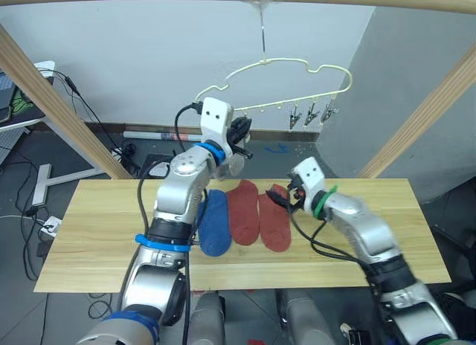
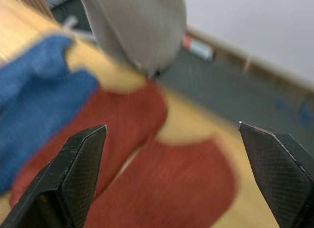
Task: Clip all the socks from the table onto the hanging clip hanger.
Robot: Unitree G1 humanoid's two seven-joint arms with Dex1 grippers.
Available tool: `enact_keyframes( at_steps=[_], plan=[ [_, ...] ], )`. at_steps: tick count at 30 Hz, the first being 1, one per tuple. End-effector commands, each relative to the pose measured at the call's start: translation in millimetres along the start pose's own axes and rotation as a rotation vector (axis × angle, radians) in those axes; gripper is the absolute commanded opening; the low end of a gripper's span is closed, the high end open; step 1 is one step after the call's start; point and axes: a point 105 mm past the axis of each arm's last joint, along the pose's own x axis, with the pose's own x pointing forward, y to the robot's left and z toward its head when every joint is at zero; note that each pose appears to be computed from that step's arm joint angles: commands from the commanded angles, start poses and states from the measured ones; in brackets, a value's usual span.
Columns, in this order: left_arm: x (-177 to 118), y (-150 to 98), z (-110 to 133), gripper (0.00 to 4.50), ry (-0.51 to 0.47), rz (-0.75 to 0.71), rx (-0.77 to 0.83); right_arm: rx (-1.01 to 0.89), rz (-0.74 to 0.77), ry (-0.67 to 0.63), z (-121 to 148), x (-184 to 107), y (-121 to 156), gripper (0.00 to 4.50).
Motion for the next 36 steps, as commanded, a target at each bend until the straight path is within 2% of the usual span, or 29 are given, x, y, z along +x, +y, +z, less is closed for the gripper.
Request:
enact_keyframes(
  at_steps=[1,13,16,23,27,36],
  plan=[
    [-2.8,-3.9,-1.3,0.09,0.004,-0.002,-0.001,-0.003,-0.047,0.003,-0.5,8.8,-6.2,4.5],
    [-8.0,-11.0,-1.8,0.09,0.003,0.001,-0.012,-0.055,-0.068,0.188,-53.3,17.7,-2.8,4.5],
    [-7.1,-11.2,-1.7,0.09,0.005,-0.004,0.01,-0.053,-0.057,0.204,-60.2,16.2,-1.0,3.89],
    [-6.7,-12.1,-1.4,0.09,0.007,-0.016,0.008,-0.074,-0.041,0.23,-73.1,7.1,-4.6,1.43],
    [-7.5,-12.4,-0.7,0.09,0.017,-0.04,-0.013,-0.092,-0.006,0.194,-65.6,0.7,-5.1,0.04],
    [-22.0,-1.2,-0.7,0.09,0.114,-0.136,-0.253,-0.374,0.125,-0.03,-4.2,-33.4,-5.1,0.04]
  ],
)
